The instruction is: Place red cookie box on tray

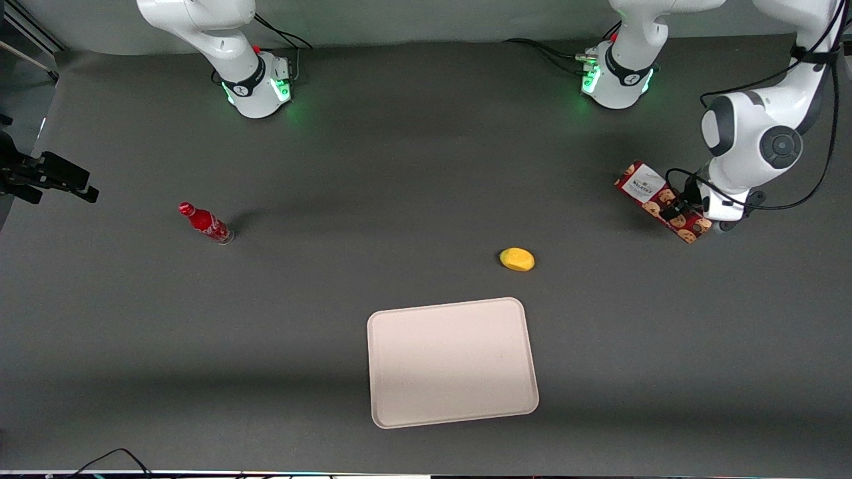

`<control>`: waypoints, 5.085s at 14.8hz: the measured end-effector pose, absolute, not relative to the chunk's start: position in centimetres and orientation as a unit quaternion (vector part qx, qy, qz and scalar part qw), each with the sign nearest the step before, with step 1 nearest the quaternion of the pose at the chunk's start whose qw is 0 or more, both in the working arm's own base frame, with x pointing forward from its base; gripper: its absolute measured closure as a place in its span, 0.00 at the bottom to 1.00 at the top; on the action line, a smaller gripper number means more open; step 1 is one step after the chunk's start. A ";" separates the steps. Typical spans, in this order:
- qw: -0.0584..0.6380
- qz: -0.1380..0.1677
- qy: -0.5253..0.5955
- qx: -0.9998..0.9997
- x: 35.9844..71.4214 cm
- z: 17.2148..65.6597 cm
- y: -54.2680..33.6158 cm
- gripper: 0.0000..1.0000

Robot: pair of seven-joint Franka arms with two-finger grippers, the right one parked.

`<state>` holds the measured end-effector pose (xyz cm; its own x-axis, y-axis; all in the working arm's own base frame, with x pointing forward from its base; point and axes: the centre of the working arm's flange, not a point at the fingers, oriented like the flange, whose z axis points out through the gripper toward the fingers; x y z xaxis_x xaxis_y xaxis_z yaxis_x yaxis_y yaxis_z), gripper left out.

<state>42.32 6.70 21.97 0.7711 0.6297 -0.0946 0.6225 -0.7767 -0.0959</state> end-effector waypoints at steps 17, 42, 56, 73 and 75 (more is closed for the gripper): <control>0.040 0.077 -0.287 -0.954 50.8 35.8 1.0 0.82; -0.045 -0.035 -0.020 -0.998 71.2 32.6 -31.6 0.82; -0.028 -0.114 -0.022 -0.993 73.5 23.2 -31.9 0.72; 0.010 0.053 -0.074 -0.996 69.8 49.3 -16.7 0.00; 0.009 0.073 -0.067 -0.995 68.0 53.4 -12.4 0.00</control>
<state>67.96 -12.44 53.43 0.9804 0.1340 -0.1446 0.1313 -0.9909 -0.0283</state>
